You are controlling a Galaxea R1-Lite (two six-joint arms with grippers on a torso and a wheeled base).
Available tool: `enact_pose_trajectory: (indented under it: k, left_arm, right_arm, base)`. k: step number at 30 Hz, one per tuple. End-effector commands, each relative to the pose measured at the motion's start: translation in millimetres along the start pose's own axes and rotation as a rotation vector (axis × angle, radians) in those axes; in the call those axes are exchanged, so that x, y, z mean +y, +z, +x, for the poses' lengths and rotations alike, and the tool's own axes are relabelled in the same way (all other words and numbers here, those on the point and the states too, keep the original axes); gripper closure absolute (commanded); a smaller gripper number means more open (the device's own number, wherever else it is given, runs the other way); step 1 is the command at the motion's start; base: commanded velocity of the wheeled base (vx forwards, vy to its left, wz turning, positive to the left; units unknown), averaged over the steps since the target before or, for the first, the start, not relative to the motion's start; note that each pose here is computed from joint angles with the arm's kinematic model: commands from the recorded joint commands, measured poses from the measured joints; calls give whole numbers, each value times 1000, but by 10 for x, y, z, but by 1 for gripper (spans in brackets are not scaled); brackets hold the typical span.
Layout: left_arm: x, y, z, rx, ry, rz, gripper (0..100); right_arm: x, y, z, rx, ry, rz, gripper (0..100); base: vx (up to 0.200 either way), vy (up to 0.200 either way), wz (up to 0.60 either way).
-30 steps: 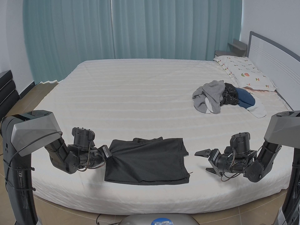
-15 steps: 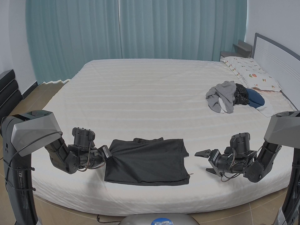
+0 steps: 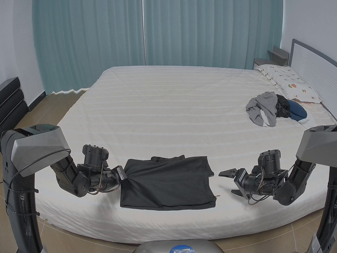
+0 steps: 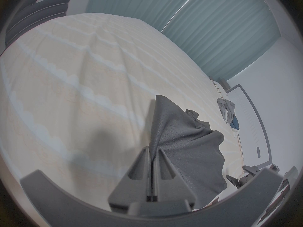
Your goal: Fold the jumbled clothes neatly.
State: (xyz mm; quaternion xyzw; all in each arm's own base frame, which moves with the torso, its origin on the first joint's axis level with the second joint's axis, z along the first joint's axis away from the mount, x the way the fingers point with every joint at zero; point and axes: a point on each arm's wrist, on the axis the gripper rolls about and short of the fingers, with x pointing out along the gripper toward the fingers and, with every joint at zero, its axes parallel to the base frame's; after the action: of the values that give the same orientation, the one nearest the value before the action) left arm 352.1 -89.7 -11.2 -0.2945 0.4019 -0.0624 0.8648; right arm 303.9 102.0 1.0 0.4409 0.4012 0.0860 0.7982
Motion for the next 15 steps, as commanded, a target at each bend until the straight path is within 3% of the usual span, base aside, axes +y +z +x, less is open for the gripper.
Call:
enact_pose_trajectory:
  k: [1, 10, 11, 15]
  left_arm:
    - [-40, -39, -13, 9, -7, 9, 100]
    - [-114, -158, -46, 39, -16, 11, 100]
    - [-132, -148, -58, 35, -20, -1, 0]
    - [-176, -147, -93, 32, -33, -6, 0]
  right_arm:
    - [-4, -7, 8, 3, -1, -1, 0]
    - [-3, -17, 13, 6, -2, -3, 0]
    - [-3, -17, 13, 6, -2, -3, 0]
    - [-6, -19, 11, 7, -3, -3, 0]
  base:
    - [0, 0, 0]
    - [0, 0, 0]
    - [0, 0, 0]
    - [0, 0, 0]
